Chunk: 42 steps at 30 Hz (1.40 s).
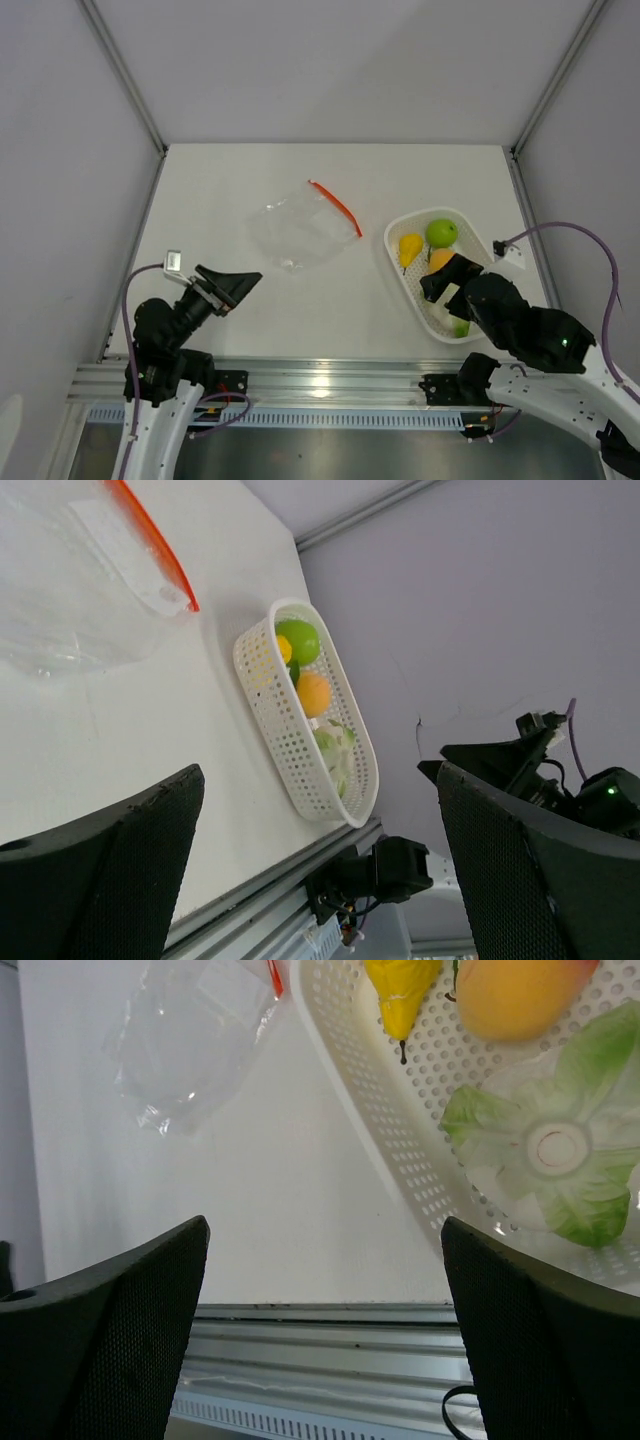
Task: Place the food in the zip-top bag and seal the zipper
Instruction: Pick up the zipper food storage bag at the center of the board.
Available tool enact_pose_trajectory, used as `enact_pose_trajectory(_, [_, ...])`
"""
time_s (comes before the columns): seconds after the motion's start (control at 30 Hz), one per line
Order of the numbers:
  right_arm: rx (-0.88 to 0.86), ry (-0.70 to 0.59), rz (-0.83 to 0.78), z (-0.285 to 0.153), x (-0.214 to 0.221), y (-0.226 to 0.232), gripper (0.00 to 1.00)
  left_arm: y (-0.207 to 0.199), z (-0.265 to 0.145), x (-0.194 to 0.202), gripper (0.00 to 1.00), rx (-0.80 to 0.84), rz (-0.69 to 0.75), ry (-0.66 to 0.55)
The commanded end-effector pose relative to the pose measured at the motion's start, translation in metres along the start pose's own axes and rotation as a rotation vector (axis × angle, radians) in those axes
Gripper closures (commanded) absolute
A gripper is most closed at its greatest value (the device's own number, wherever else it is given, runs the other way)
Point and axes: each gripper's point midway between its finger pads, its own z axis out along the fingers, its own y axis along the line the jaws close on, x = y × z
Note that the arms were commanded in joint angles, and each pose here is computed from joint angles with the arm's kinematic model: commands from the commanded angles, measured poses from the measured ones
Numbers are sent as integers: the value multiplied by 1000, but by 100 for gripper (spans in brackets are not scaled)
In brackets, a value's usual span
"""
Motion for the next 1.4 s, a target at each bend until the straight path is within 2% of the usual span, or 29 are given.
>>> enact_pose_trajectory(0.0, [-20,12,-105,15,3,19,1,-13,-5,-20,1,-89,135,-32])
enact_pose_trajectory(0.07, [-99,26,-162,21,4,42,1,-24,-6,-23,0,-106,164,7])
enact_pose_trajectory(0.13, [-139,37,-237,32,5,57,1,-10,-1,-17,1,-198,127,88])
enact_pose_trajectory(0.17, [-220,44,-234,34,4,78,1,-11,0,-15,0,-207,119,112])
enact_pose_trajectory(0.23, [-217,71,-248,56,2,87,1,-5,3,-10,1,-232,87,144])
enact_pose_trajectory(0.27, [-297,124,-254,61,7,105,1,-4,3,-9,0,-234,78,146])
enact_pose_trajectory(0.3, [-260,160,-237,86,4,102,1,-4,2,-9,0,-233,77,141])
enact_pose_trajectory(0.37, [-335,234,-226,106,8,118,1,-5,-1,-12,1,-226,93,107])
enact_pose_trajectory(0.4, [-301,257,-229,131,7,118,1,-4,-3,-12,1,-225,97,98])
enact_pose_trajectory(0.43, [-269,254,-282,162,2,126,1,-5,-8,-15,0,-210,138,69])
enact_pose_trajectory(0.5, [-279,233,-318,173,-3,132,1,-5,-10,-16,1,-209,154,55])
enact_pose_trajectory(0.67, [-236,259,-425,245,-11,152,2,-7,-16,-18,0,-215,227,55])
enact_pose_trajectory(0.83, [-226,272,-487,300,-14,155,4,-9,-18,-19,0,-217,277,69])
enact_pose_trajectory(0.97, [-245,317,-482,343,-9,146,11,-10,-18,-19,1,-210,300,77])
enact_pose_trajectory(1.07, [-300,320,-475,356,-11,154,14,-11,-16,-18,0,-199,302,90])
enact_pose_trajectory(1.2, [-290,358,-473,378,-9,146,18,-13,-11,-15,2,-180,284,114])
enact_pose_trajectory(1.37, [-303,423,-449,394,10,135,25,-11,-9,-14,2,-184,282,119])
